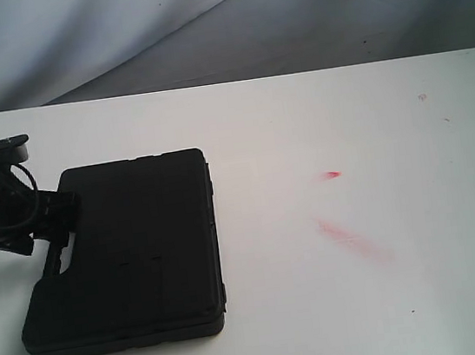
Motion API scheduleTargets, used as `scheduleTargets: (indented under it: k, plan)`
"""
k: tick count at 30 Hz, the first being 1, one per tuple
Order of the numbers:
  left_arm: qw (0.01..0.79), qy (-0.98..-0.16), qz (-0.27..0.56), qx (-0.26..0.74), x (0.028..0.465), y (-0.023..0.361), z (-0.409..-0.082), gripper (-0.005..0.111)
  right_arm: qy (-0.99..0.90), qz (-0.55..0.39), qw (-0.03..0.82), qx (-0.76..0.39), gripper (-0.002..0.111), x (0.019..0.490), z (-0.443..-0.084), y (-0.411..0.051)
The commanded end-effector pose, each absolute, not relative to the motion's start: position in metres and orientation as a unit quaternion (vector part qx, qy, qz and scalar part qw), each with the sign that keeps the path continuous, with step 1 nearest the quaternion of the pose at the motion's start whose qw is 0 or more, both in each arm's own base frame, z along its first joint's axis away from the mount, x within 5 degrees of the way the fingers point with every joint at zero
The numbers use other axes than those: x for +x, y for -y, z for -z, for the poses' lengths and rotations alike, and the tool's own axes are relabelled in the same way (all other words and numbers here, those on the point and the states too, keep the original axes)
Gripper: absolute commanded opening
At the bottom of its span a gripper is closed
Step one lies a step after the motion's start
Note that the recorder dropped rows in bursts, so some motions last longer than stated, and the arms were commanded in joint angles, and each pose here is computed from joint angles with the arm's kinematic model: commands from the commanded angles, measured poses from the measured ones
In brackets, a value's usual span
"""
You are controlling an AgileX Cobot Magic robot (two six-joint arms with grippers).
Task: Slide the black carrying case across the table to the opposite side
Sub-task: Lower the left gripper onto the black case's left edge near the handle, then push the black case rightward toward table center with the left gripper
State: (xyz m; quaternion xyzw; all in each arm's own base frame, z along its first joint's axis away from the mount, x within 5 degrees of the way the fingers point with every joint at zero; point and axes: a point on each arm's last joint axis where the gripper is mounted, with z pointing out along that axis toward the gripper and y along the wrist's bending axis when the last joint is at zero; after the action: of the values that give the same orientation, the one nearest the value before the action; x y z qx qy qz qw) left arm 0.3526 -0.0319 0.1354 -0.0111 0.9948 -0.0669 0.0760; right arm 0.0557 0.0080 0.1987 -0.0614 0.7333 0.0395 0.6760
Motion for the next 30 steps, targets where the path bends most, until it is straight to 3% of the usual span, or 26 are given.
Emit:
scheduleTargets:
  k: [1,14,17,21,30]
  plan:
    - [0.085,-0.994,0.070,-0.010,0.355,0.034,-0.137,0.030,-0.730,-0.038,0.679,-0.063,0.000,0.056,-0.198,-0.008]
    - [0.059,-0.995,0.078,-0.025,0.356,0.035,-0.115,0.034,-0.730,-0.038,0.679,-0.063,0.000,0.056,-0.198,-0.008]
    - [0.062,-0.994,0.086,-0.035,0.357,0.036,-0.115,0.027,-0.730,-0.038,0.679,-0.063,0.000,0.056,-0.198,-0.008]
    - [0.062,-0.991,0.102,-0.053,0.358,0.039,-0.116,0.002,-0.730,-0.038,0.679,-0.063,0.000,0.056,-0.198,-0.008]
    - [0.063,-0.991,0.113,-0.032,0.355,0.070,-0.113,0.000,-0.730,-0.038,0.679,-0.063,0.000,0.056,-0.198,-0.008]
